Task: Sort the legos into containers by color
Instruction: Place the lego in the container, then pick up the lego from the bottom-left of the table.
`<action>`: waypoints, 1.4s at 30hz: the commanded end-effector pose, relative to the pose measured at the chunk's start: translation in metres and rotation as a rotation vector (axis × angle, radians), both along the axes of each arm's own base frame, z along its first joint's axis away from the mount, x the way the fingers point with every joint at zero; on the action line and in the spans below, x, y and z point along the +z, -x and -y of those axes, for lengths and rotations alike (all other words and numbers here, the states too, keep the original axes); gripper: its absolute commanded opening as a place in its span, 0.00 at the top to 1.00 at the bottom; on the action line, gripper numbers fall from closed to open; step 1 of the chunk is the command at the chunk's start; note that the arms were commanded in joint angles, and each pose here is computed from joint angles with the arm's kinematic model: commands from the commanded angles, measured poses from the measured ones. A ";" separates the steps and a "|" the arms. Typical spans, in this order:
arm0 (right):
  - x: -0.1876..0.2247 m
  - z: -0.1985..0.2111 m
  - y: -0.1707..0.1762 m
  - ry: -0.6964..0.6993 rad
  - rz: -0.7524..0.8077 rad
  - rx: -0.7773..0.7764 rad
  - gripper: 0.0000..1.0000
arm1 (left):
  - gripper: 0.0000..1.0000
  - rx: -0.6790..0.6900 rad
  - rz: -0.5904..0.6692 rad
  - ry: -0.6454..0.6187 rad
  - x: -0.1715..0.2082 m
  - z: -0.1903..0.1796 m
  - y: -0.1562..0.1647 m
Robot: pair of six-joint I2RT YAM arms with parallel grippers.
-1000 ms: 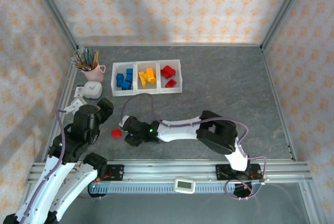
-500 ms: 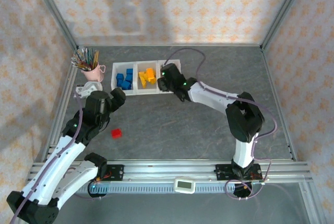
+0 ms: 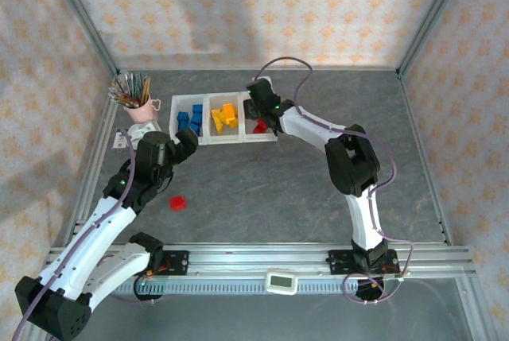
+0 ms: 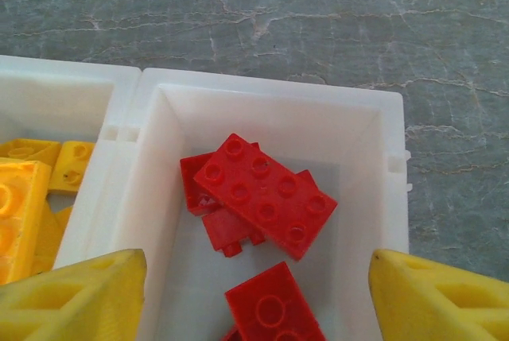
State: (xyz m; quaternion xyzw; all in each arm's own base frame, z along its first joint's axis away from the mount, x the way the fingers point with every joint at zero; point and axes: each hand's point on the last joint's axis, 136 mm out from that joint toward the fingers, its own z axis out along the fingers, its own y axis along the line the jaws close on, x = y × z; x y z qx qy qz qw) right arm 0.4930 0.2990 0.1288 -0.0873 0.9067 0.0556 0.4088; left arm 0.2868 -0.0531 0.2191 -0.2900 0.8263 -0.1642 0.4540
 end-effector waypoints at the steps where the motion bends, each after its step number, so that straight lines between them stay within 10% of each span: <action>1: 0.039 -0.007 0.018 -0.038 0.043 0.040 0.26 | 0.01 0.015 0.044 -0.007 0.016 -0.006 0.001; 21: -0.010 -0.156 0.246 -0.078 -0.059 0.649 0.14 | 0.01 0.165 -0.020 -0.010 0.008 -0.049 0.066; 42: -0.063 -0.261 0.307 -0.054 -0.076 0.951 0.06 | 0.01 0.253 0.002 0.008 0.016 -0.067 0.088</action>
